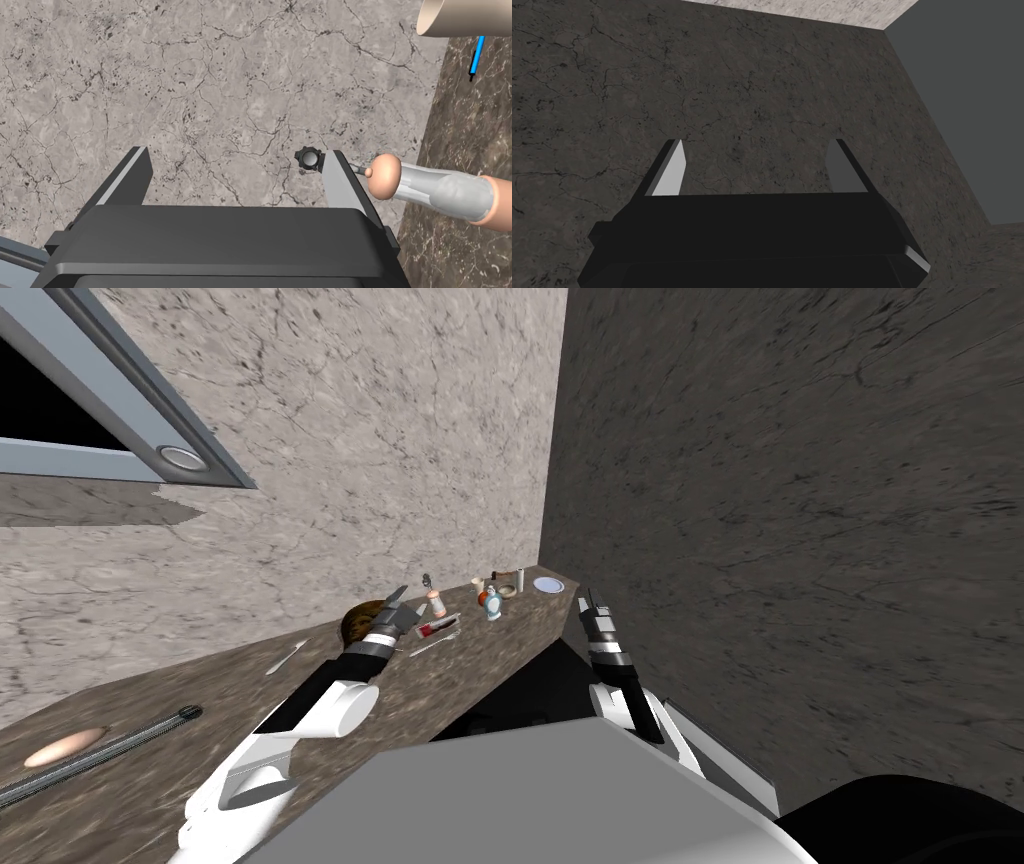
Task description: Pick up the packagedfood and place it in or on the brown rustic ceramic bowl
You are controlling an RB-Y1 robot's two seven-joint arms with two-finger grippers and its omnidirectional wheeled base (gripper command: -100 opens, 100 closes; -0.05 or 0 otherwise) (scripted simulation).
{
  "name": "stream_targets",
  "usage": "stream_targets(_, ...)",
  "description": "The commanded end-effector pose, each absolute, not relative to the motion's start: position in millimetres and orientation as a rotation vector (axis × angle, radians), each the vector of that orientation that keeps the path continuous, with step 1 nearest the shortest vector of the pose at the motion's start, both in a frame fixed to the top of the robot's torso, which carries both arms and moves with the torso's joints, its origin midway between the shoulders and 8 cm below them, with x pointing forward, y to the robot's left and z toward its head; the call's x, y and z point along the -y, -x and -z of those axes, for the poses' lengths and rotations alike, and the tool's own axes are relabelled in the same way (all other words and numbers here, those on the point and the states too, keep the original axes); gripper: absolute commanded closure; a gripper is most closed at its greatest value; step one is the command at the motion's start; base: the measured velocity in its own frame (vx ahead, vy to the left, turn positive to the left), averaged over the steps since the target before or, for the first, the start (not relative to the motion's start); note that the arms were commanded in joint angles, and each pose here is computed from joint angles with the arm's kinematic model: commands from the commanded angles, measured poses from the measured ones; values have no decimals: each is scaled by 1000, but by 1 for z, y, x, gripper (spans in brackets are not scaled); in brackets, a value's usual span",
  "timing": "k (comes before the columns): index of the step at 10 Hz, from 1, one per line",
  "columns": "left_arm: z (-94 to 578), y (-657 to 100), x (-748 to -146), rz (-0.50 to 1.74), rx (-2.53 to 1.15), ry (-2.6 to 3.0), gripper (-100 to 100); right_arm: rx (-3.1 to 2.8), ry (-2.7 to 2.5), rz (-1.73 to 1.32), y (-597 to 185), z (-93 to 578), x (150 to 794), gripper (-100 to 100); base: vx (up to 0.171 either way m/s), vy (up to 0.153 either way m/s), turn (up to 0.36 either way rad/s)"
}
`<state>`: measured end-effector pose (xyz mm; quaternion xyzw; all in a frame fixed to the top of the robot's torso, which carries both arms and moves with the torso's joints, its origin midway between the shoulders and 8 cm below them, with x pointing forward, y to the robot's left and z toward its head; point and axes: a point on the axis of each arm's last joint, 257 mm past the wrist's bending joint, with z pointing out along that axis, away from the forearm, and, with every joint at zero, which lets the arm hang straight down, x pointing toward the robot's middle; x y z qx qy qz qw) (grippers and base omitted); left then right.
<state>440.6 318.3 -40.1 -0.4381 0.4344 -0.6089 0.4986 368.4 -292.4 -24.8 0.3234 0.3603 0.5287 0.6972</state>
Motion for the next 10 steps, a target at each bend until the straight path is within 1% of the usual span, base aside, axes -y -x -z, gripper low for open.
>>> stream_targets(1,50,-448,-324,1476,-1091,1118,-100,-803,-721,-1179,-368,25,292,0,47,-54,-104)
stream_targets(7,85,-466,-341,1451,-1202,1317,-100,-803,-721,-1179,-368,25,292,0,36,-48,-88)
stream_targets(10,102,-470,-349,1423,-1247,1406,-100,-804,-721,-1179,-368,25,292,0,25,-23,-67)
